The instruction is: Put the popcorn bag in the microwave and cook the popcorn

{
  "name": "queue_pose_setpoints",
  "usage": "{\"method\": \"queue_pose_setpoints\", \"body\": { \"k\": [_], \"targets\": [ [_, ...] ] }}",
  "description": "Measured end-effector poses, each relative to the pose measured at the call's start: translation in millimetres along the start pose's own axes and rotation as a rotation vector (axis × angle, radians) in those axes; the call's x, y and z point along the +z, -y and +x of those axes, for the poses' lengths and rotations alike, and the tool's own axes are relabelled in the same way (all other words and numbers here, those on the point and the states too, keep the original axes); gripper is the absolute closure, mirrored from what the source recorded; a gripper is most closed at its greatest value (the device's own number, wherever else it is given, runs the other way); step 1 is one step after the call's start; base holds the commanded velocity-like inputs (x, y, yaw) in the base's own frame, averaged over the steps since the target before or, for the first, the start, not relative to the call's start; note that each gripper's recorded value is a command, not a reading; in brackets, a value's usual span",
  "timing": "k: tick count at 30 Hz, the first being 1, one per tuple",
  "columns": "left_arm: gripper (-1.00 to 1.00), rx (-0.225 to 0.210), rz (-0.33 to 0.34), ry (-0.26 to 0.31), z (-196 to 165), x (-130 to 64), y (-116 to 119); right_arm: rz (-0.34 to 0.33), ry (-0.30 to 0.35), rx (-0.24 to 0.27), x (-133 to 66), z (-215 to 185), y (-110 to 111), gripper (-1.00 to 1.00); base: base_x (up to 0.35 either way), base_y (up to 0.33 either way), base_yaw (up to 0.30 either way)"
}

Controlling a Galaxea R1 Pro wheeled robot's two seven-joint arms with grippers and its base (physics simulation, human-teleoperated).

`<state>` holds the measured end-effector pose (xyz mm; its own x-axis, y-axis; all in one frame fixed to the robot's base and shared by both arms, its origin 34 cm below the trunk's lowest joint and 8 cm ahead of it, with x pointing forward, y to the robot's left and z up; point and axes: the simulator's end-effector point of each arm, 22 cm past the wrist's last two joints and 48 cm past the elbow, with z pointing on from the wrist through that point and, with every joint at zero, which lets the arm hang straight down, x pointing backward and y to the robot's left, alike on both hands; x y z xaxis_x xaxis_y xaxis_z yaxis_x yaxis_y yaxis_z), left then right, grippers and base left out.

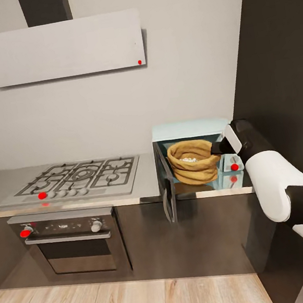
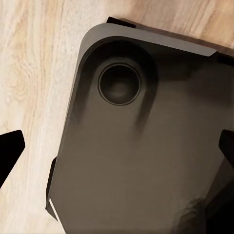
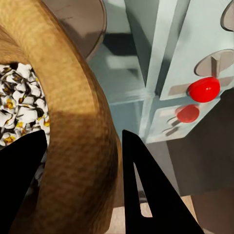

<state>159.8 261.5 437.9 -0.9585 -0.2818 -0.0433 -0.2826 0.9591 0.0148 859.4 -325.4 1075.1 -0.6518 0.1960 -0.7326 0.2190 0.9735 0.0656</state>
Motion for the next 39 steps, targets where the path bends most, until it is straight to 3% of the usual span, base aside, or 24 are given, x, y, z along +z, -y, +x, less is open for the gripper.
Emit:
{"method": "queue_pose_setpoints", "body": {
  "k": [13,22,39],
  "targets": [
    [-1.00,0.000,0.001,0.000,0,0.0,1,0.002,-0.025,-0.005,5.2,9,0,1.00,0.007,0.000,0.000],
    [-1.00,0.001,0.001,-0.002,1,-0.1,0,-0.054,-0.021,0.029,3.5,7,-10,1.00,0.279,0.000,0.000],
    [-1.00,0.005,0.003,-0.001,1,-0.1,1,-0.050,0.007,0.039,-2.4,-4,-3,1.00,0.124,0.000,0.000]
  ]
}}
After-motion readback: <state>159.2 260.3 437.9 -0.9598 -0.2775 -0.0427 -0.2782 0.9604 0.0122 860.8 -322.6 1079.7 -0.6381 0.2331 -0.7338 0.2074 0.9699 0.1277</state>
